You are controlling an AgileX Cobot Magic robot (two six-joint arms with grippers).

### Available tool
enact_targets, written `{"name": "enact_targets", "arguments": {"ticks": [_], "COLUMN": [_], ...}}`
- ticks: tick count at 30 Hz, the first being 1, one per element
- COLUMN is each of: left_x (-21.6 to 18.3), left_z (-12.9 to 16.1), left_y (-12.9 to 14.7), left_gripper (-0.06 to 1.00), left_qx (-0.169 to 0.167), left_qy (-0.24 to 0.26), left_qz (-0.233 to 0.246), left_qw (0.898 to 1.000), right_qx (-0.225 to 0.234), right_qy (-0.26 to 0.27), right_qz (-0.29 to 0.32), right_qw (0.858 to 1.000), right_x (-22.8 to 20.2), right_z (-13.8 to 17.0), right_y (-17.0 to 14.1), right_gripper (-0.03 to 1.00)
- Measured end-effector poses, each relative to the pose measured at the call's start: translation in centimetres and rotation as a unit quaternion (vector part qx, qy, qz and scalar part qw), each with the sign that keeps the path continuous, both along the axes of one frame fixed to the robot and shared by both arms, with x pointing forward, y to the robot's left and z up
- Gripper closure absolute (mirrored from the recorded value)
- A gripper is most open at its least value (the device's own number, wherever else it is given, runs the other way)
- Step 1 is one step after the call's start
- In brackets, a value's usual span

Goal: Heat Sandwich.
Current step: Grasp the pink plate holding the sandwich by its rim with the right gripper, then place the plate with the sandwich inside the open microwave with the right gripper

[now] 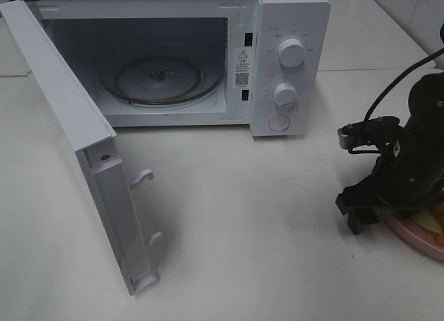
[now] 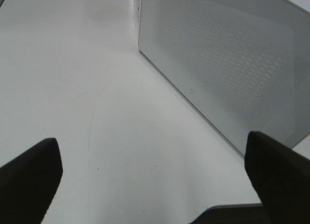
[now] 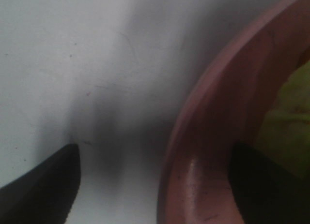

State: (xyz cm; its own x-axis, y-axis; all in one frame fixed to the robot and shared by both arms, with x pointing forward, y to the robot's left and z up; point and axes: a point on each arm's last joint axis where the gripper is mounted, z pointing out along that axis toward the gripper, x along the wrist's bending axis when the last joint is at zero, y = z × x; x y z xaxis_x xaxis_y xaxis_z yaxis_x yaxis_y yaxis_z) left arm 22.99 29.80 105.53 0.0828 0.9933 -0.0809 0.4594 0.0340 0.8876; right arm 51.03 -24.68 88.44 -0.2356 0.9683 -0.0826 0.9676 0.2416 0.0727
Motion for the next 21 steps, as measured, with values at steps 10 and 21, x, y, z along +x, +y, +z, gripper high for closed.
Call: {"name": "enact_targets", "arguments": {"ticks": [10, 21], "left_x": [0.00, 0.00], "left_z": [0.00, 0.00], "left_y": [0.00, 0.00], "left_gripper": [-0.02, -0.02], "left_qx": [0.000, 0.000], "left_qy": [0.000, 0.000], "left_qz": [0.000, 0.000], "left_qw": [1.000, 1.000], "right_qx": [-0.026, -0.029], "right_qy": [0.004, 0.003], "right_qz": [0.001, 0.002], "right_qw": [1.000, 1.000], "right_x": [-0.04, 0.18], "right_z": [0.06, 0.30], "right_y": [-0.46, -0.46], "right_gripper": [0.77, 0.81]}}
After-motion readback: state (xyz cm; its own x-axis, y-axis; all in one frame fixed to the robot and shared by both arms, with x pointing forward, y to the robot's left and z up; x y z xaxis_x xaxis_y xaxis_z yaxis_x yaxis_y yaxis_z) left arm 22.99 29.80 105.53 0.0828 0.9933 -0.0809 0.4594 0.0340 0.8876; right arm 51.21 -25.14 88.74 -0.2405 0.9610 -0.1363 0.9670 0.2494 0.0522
